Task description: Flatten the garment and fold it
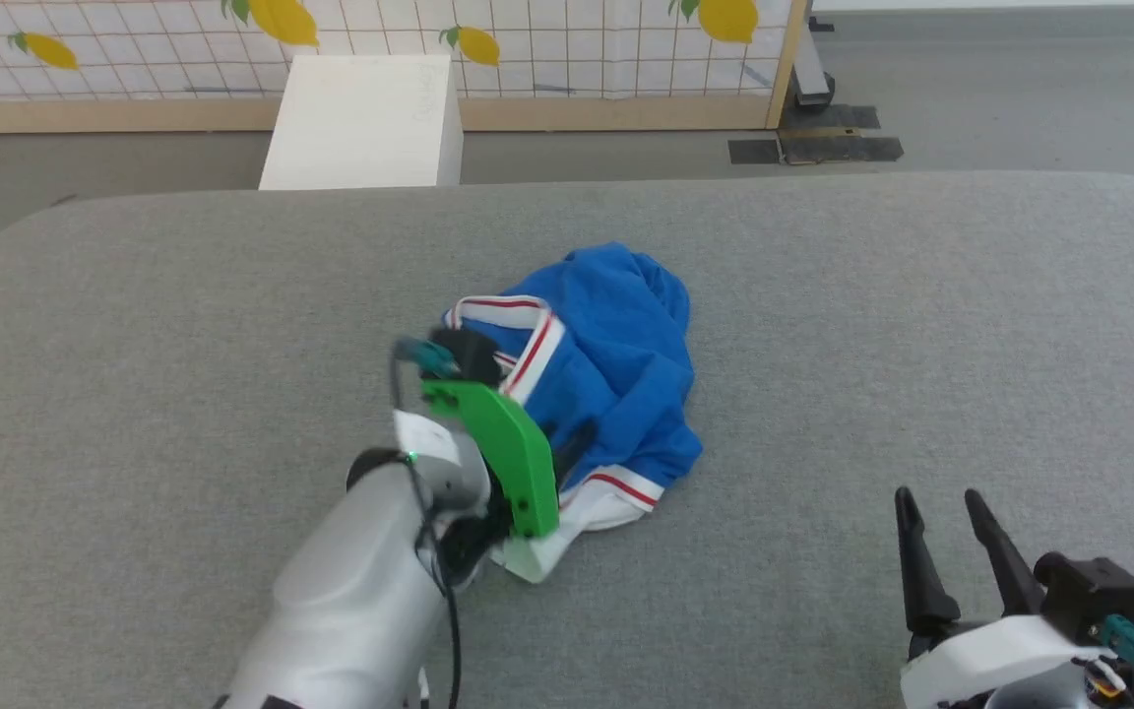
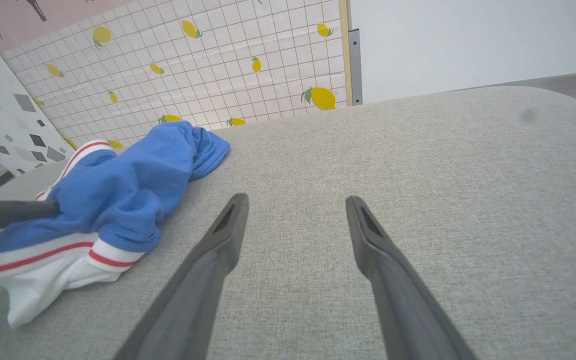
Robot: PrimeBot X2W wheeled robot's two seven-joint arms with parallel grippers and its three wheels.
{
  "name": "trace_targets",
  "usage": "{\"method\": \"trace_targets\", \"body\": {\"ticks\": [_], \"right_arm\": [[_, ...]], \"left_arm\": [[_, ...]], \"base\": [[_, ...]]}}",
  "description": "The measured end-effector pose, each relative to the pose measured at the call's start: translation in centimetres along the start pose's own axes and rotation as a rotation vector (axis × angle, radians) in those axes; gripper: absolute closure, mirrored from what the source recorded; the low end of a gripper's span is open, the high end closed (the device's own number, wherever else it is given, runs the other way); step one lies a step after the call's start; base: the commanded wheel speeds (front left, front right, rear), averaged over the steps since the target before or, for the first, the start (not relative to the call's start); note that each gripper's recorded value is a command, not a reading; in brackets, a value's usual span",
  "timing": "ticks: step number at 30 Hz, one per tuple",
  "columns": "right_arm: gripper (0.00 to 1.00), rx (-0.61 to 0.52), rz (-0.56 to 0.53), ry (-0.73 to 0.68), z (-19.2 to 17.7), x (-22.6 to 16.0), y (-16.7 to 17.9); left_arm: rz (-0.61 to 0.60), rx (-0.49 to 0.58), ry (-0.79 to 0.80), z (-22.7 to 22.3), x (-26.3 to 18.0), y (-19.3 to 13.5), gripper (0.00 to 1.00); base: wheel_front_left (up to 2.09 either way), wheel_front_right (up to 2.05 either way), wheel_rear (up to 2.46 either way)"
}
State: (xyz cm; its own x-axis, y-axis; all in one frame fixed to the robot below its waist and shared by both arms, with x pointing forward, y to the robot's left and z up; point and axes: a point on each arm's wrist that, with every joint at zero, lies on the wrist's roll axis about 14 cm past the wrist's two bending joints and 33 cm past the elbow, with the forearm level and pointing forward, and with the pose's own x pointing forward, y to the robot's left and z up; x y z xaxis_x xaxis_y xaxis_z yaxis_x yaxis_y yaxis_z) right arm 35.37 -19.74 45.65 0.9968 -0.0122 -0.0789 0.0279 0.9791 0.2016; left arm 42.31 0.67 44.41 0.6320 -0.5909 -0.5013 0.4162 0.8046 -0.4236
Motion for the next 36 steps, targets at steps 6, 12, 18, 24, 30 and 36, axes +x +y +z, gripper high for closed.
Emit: {"method": "trace_targets", "body": {"ticks": [6,12,18,24,30,36], "right_arm": [[0.00,0.011,0.026,-0.003,0.0,-0.4,0.9],[0.00,0.020,0.068,-0.027,0.8,-0.9,2.2],[0.00,0.028,0.099,0.020,0.0,-1.2,3.3],[0.00,0.025,0.120,0.121,-1.9,-1.1,4.0],[0.00,-0.017,0.259,0.244,-1.8,2.4,8.7],[0.00,-0.208,0.368,0.490,-3.5,6.4,12.6]], "left_arm": [[-0.024,-0.142,-0.414,9.2,-4.0,0.2,0.00],[0.207,0.065,-0.781,13.0,-12.4,6.1,0.00],[0.396,0.139,-0.788,7.4,-15.7,9.4,0.00],[0.460,0.104,-0.819,4.6,-17.2,9.2,0.00],[0.490,0.095,-0.849,4.3,-17.9,9.2,0.00],[0.504,0.093,-0.833,3.8,-17.6,10.2,0.00]], "base": [[0.00,0.00,0.00],[0.00,0.00,0.00],[0.00,0.00,0.00],[0.00,0.00,0.00],[0.00,0.00,0.00],[0.00,0.00,0.00]]}}
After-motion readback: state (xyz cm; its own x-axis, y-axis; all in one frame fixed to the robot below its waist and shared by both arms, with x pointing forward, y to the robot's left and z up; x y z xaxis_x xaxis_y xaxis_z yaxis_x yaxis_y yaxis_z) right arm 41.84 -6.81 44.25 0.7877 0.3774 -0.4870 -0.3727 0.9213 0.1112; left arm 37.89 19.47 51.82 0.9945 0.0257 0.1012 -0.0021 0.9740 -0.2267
